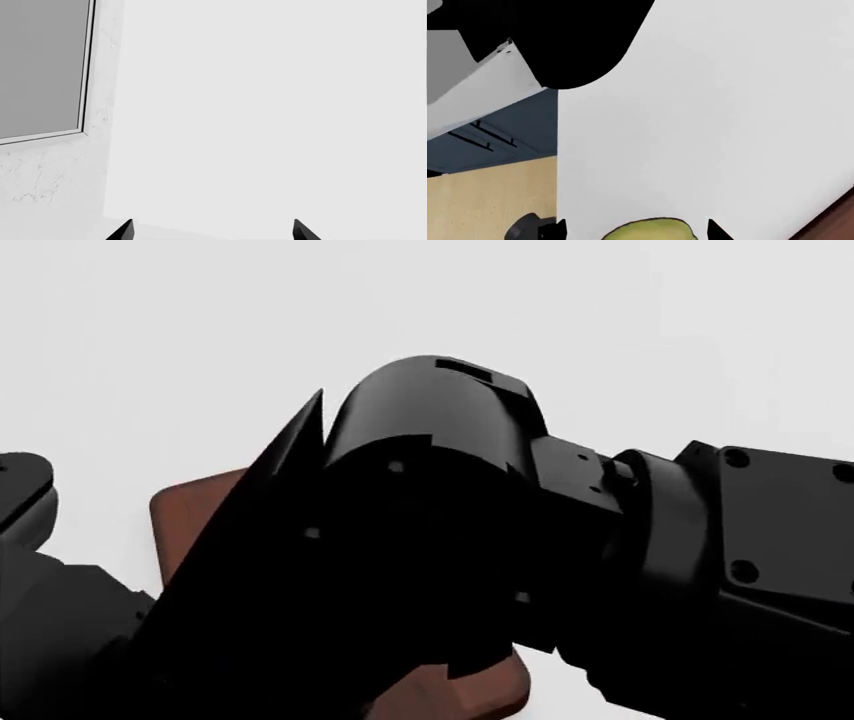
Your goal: Clear the non-vegetable object off the cutting board and place the vegetables onto it.
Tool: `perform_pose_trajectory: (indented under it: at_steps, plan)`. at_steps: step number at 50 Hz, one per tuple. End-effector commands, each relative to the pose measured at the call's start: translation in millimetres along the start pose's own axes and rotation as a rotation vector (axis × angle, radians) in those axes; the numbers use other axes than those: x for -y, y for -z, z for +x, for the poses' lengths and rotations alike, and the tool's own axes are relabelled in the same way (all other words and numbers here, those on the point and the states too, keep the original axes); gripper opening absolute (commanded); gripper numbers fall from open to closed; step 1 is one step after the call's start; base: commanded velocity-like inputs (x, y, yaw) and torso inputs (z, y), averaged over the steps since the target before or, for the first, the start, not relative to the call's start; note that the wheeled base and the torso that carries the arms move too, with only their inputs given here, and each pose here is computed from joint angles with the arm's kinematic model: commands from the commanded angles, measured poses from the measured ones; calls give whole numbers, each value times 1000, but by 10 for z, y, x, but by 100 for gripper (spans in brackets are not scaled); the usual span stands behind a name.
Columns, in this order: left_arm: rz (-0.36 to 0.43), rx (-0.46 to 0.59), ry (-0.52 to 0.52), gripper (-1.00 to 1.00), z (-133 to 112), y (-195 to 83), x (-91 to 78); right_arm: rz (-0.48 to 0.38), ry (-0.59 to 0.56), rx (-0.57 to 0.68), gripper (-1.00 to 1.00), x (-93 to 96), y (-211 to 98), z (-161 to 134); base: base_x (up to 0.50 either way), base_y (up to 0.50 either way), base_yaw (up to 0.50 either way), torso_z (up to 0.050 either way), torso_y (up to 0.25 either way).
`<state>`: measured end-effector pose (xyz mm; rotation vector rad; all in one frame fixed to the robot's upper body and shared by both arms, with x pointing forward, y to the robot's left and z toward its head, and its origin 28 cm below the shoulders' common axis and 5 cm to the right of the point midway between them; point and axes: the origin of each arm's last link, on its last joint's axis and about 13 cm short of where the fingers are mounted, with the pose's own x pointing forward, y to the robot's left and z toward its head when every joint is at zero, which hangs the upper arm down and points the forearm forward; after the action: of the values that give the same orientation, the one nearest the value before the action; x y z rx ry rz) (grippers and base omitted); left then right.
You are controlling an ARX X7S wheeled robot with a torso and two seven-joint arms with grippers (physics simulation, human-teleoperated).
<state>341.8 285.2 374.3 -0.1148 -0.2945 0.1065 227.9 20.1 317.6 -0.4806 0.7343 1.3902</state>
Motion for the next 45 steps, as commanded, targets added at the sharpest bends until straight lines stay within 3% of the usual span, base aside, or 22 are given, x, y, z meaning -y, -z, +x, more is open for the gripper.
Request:
perform_pose_trajectory:
  at_steps: [1, 23, 45]
  plan:
    - [-5, 1, 0, 100, 0, -4, -7, 9, -23, -58, 100, -52, 1, 23, 0, 0, 0, 0, 0]
    - [-3, -4, 2, 100, 12, 31, -1, 49, 23, -83, 100, 89, 89, 10, 0, 0, 0, 0, 0]
    - [9, -6, -4, 100, 11, 56, -8, 108, 14, 28, 100, 324, 188, -26, 0, 0, 0, 0, 0]
